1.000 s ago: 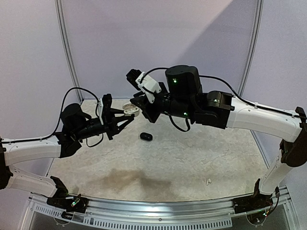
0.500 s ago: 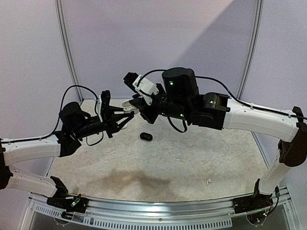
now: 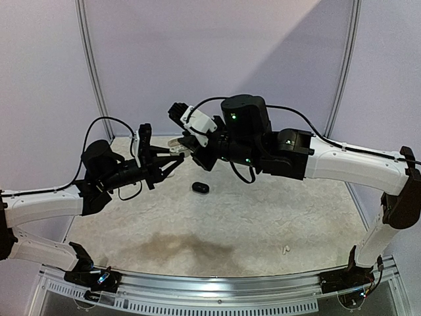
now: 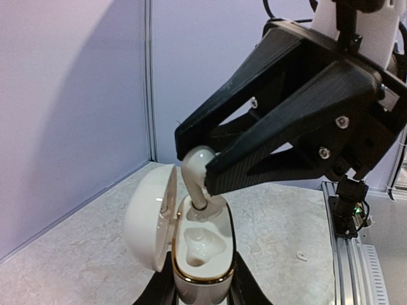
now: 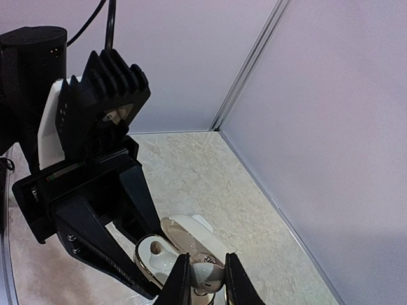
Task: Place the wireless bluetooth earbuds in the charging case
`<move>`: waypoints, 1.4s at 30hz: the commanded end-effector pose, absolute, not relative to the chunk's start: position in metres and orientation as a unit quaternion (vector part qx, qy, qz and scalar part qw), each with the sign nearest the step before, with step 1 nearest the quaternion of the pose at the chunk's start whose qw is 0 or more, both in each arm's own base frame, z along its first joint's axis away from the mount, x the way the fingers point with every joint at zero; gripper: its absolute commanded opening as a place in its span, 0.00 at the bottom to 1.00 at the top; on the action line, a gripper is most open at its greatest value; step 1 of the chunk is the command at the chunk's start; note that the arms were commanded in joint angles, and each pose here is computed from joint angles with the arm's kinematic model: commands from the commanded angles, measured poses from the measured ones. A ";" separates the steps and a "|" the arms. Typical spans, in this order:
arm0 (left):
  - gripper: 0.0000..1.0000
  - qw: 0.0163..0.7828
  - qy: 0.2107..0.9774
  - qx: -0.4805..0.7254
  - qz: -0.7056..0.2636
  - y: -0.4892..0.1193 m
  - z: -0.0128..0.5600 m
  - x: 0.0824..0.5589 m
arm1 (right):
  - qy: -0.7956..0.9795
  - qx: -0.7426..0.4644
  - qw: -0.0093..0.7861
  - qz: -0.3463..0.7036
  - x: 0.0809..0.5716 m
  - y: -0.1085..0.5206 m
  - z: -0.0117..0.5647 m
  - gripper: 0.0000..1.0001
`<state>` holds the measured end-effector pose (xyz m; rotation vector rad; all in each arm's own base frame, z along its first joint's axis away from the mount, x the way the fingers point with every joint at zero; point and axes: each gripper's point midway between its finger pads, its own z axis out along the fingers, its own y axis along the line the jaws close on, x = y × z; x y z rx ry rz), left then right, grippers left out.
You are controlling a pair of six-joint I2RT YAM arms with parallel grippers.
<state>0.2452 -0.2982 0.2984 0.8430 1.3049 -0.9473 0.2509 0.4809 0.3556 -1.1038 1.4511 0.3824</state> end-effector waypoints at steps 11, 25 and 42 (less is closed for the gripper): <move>0.00 0.652 0.522 0.377 -0.400 -0.299 0.326 0.241 | 0.646 -0.505 0.557 0.131 0.254 0.485 0.319 0.08; 0.00 0.665 0.523 0.370 -0.383 -0.296 0.327 0.247 | 0.657 -0.508 0.545 0.114 0.259 0.488 0.308 0.16; 0.00 0.660 0.535 0.369 -0.377 -0.295 0.321 0.249 | 0.659 -0.504 0.546 0.113 0.261 0.488 0.311 0.19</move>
